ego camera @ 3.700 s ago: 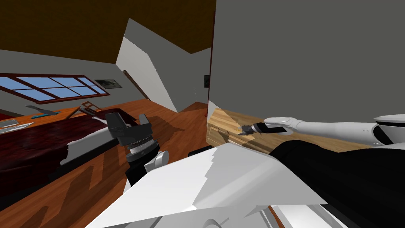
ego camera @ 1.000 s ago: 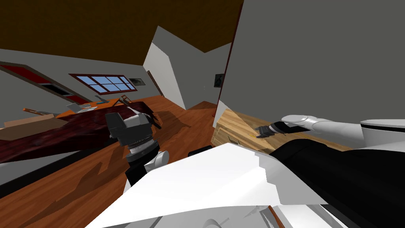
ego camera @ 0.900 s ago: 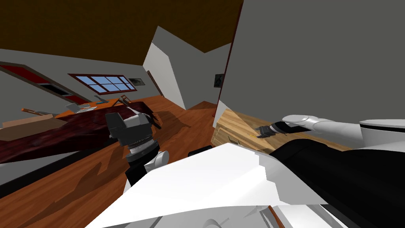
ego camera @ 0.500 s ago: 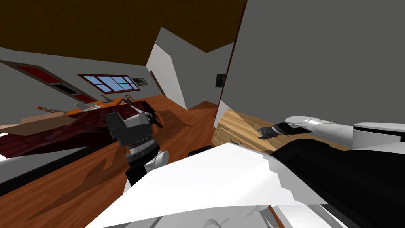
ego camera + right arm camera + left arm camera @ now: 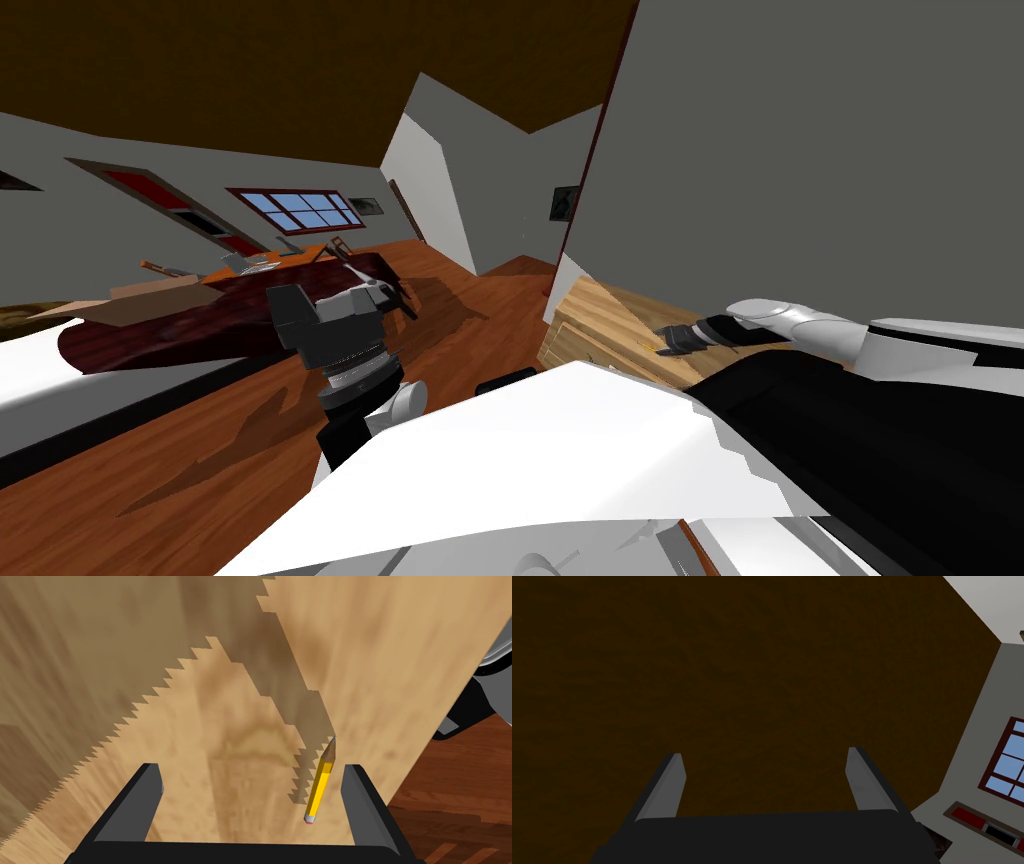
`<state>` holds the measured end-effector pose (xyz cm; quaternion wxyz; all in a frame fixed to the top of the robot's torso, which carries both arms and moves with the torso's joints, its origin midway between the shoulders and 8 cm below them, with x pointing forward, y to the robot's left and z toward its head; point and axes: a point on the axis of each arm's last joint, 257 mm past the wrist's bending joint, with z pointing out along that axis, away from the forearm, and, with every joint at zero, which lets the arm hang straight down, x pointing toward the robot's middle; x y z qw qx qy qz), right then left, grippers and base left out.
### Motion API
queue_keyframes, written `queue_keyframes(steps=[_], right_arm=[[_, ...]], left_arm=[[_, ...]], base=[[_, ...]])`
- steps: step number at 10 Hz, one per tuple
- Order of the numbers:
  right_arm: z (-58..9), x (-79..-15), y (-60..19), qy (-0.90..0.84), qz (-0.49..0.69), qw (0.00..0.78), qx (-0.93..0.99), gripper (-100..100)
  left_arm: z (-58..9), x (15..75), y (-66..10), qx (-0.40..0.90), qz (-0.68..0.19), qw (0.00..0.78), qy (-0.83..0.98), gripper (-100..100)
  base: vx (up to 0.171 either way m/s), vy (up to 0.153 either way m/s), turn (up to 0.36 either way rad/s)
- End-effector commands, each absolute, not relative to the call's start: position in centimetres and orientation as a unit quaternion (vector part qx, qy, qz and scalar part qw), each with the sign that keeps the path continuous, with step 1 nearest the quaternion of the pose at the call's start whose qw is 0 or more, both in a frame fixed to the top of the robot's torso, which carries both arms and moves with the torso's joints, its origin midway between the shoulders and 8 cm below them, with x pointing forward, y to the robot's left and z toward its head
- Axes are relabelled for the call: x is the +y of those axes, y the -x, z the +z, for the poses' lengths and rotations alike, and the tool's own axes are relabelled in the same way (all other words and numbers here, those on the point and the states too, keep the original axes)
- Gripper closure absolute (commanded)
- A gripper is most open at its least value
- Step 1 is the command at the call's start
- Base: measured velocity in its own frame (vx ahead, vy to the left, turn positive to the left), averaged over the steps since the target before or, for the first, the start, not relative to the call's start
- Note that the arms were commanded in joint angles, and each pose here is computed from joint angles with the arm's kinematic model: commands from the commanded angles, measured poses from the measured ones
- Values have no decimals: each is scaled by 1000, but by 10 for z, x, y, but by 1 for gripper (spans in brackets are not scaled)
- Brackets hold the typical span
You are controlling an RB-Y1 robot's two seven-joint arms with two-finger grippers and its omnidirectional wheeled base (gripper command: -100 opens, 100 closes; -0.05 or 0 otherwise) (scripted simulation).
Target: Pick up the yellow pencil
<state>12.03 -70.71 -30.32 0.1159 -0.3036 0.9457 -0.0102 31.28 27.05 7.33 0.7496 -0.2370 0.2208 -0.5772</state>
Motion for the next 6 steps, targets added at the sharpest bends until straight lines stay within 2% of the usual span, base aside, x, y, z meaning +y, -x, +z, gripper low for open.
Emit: queue_keyframes(steps=[1, 3, 5, 6], right_arm=[[-306, -710, -108, 291, -6, 112, 950, -100], [-316, -707, -94, 275, 8, 111, 955, -100], [-314, -713, -88, 267, 2, 108, 958, -100], [-328, -698, -81, 261, 28, 112, 959, -100]], left_arm=[[73, 270, -313, 221, -577, 750, 237, 0], [73, 270, -313, 221, -577, 750, 237, 0], [73, 271, -313, 221, -577, 750, 237, 0], [73, 271, -313, 221, -577, 750, 237, 0]], base=[[-20, 36, 102], [-23, 52, 133], [0, 6, -21], [-13, 20, 141]])
